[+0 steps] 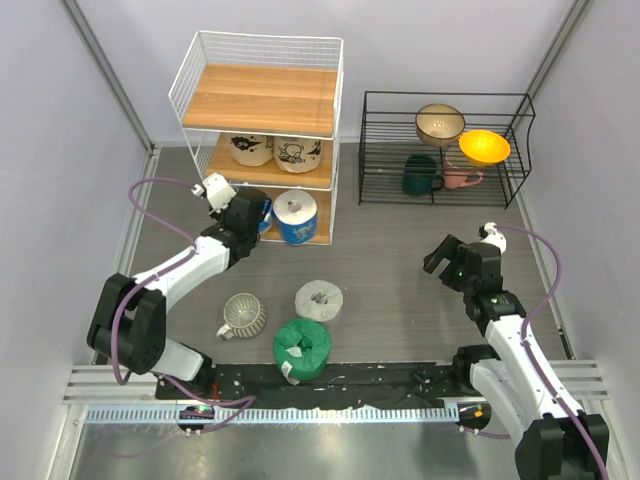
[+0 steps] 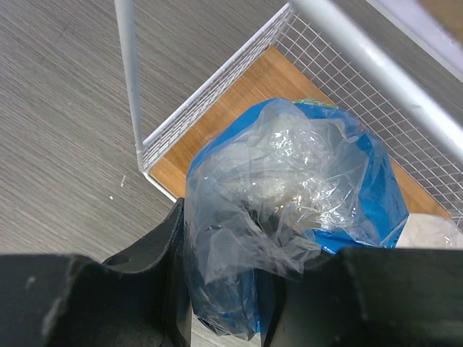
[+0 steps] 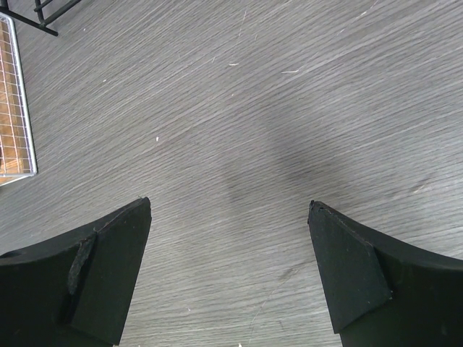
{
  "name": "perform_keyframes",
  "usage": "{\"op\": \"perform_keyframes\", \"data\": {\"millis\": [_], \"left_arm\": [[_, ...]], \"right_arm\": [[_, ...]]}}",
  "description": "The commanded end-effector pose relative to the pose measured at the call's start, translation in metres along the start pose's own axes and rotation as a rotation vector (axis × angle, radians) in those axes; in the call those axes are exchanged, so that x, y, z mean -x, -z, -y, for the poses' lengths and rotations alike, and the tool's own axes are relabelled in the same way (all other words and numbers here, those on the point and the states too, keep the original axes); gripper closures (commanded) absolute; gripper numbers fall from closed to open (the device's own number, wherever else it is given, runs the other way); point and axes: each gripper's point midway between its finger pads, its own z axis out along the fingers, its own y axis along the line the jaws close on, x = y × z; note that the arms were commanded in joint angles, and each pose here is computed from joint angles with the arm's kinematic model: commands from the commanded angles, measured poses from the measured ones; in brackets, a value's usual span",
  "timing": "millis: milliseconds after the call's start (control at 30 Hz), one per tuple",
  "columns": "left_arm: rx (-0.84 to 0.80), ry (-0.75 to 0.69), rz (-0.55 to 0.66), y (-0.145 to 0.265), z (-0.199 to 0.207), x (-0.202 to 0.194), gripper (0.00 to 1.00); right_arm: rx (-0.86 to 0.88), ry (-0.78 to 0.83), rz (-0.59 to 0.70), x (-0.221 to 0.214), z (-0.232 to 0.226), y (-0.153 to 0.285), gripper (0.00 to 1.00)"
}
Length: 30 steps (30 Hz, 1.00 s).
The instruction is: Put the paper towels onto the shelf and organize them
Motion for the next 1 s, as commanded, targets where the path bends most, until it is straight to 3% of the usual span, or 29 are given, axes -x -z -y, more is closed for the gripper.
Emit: {"op": "perform_keyframes", "data": {"millis": [0,667,767,800,900,967], "left_arm": [[-0.023,0.174,0.120,-0.004,0.023,0.038,1.00],[-0.046,0.208,0.093,-0.022,0.040,0.024,0.99],[-0.054,0.206,0.073,-0.023,0.042,0.020,0.86],[-0.053,0.206,0.068,-0.023,0.041,0.018,0.72],[-0.053,0.205,0.055,-0.022,0.039,0.016,0.54],[-0.055,0.208,0.055,-0.019,0.038,0.017,0.49]], "right_arm": [[0.017,0.017,0.050,0.014,-0.006,-0.001,0.04],[0.019,0.026,0.049,0.016,-0.008,-0.001,0.04],[0.017,0.026,0.046,0.015,-0.007,-0.001,0.04],[0.018,0.023,0.050,0.016,-0.007,-0.001,0.04],[0.017,0.024,0.046,0.015,-0.007,-0.001,0.04],[0.017,0.022,0.043,0.014,-0.007,-0.001,0.04]]}}
